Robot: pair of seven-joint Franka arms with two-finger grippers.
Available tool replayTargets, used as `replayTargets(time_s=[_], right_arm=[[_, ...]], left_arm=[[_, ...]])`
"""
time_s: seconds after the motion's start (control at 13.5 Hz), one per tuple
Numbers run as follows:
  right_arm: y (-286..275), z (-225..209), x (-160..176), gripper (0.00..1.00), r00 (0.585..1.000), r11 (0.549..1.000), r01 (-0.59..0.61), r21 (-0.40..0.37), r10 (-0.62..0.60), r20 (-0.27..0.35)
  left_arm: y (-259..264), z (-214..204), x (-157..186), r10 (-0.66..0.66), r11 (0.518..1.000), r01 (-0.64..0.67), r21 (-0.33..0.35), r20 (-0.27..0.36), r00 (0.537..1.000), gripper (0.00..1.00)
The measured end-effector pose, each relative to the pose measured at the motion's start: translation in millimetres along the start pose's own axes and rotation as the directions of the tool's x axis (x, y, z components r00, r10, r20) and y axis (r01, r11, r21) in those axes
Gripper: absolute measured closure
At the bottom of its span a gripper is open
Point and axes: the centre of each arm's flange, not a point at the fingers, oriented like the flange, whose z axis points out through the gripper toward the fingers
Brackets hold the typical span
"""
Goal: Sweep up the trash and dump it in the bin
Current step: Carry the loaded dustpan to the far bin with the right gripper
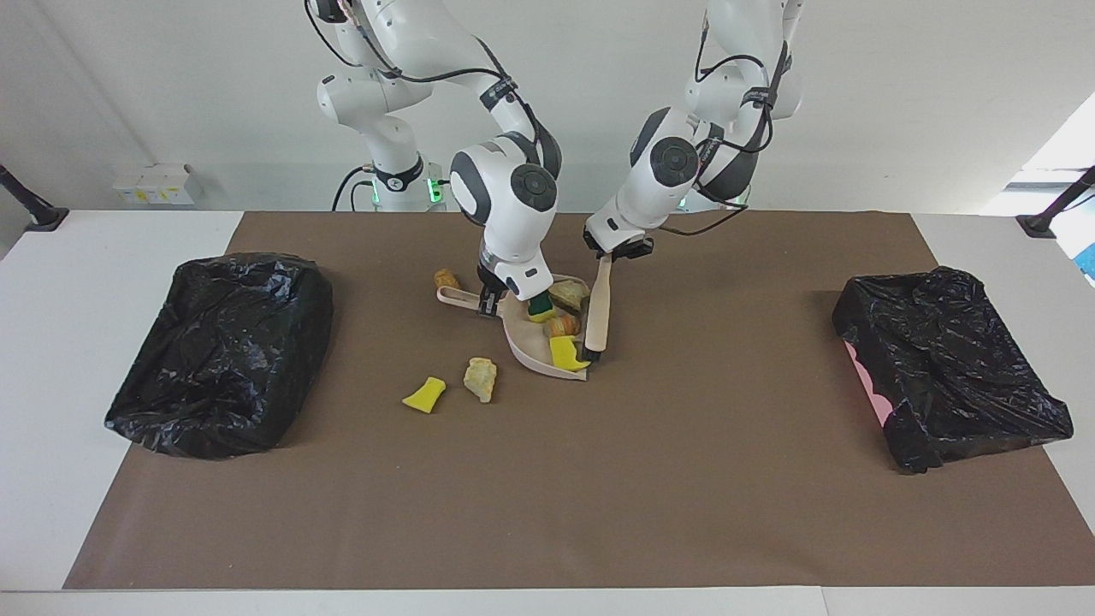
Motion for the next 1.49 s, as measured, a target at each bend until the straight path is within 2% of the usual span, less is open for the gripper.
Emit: replayTargets(time_s=[0.3, 0.59, 0.89, 1.11, 1.26, 1.49], right_arm=[[0.3, 0.3, -0.4, 0.68, 1.0, 1.0, -0.002, 0.001, 0.002, -0.001], [2.8, 1.3, -2.9, 0.68, 1.0, 1.0, -0.006, 0.006, 0.006, -0.012], [18.9, -5.8, -14.9, 0.68, 0.996, 0.999, 0.033, 0.019, -0.031, -0.085], [61.8, -15.4, -70.6, 0.68, 0.984, 0.995, 0.095, 0.013, -0.092, -0.151], [83.5, -20.8, -114.4, 0.68, 0.978, 0.992, 0.128, 0.007, -0.125, -0.165], [98.6, -35.3, -169.5, 0.68, 0.97, 0.982, 0.184, 0.033, -0.175, -0.171]], left_arm=[[-1.7, -20.5, -6.2, -0.122, 0.992, 0.122, 0.004, -0.022, 0.992, 0.74], [-6.5, -16.4, -14.1, -0.186, 0.982, 0.187, 0.036, -0.027, 0.982, 0.74], [-13.9, 0.0, -37.2, -0.199, 0.976, 0.2, 0.081, -0.02, 0.98, 0.74], [0.2, 13.6, -65.8, -0.215, 0.967, 0.218, 0.131, -0.038, 0.976, 0.74], [11.8, 22.2, -84.8, -0.218, 0.962, 0.224, 0.156, -0.057, 0.974, 0.74], [31.0, 38.0, -114.0, -0.223, 0.962, 0.228, 0.148, -0.055, 0.973, 0.74]])
